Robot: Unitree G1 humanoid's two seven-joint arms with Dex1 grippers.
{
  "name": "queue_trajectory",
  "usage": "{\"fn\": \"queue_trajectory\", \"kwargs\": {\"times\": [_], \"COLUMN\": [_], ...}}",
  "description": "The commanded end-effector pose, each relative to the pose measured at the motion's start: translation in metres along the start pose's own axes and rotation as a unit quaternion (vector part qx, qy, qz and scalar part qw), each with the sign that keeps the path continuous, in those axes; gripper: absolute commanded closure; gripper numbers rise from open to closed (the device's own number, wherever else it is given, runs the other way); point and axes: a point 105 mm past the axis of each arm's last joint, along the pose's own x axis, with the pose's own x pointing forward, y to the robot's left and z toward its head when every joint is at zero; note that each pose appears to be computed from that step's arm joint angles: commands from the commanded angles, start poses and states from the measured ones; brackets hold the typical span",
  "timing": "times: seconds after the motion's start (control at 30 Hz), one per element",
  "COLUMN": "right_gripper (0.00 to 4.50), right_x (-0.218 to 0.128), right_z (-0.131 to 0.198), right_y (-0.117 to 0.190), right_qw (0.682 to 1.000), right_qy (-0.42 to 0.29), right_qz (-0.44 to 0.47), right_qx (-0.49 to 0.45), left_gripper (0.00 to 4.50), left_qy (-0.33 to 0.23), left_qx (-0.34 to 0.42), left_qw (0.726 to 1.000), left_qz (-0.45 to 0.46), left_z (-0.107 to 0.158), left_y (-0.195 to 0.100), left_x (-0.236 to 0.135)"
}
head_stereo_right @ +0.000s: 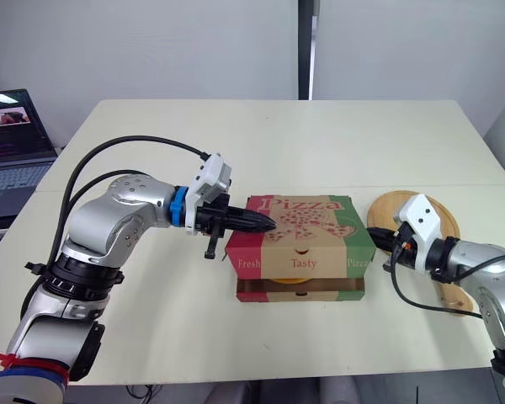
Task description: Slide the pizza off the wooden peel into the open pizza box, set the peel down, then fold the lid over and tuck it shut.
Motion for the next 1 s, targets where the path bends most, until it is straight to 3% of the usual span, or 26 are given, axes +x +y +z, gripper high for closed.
{"fn": "queue_trajectory", "kwargs": {"times": [0.03, 0.3, 0.63, 1.0], "right_gripper": [4.50, 4.50, 4.50, 4.50], "right_x": [0.002, 0.005, 0.000, 0.014], "right_z": [0.013, 0.013, -0.008, 0.008], "right_y": [0.010, 0.022, 0.024, 0.036], "right_qw": [0.999, 0.996, 0.998, 0.997], "right_qy": [-0.020, -0.018, 0.029, -0.026], "right_qz": [0.027, 0.049, 0.032, 0.055], "right_qx": [0.004, 0.066, 0.035, 0.054], "left_gripper": [4.49, 4.49, 4.49, 4.49], "left_qy": [-0.004, -0.008, -0.009, -0.001], "left_qx": [0.027, 0.030, 0.032, 0.031], "left_qw": [1.000, 0.999, 0.999, 0.999], "left_qz": [-0.006, -0.011, -0.012, -0.013], "left_z": [0.011, 0.013, 0.012, 0.008], "left_y": [-0.001, 0.000, 0.000, 0.001], "left_x": [0.002, 0.006, 0.009, 0.009]}}
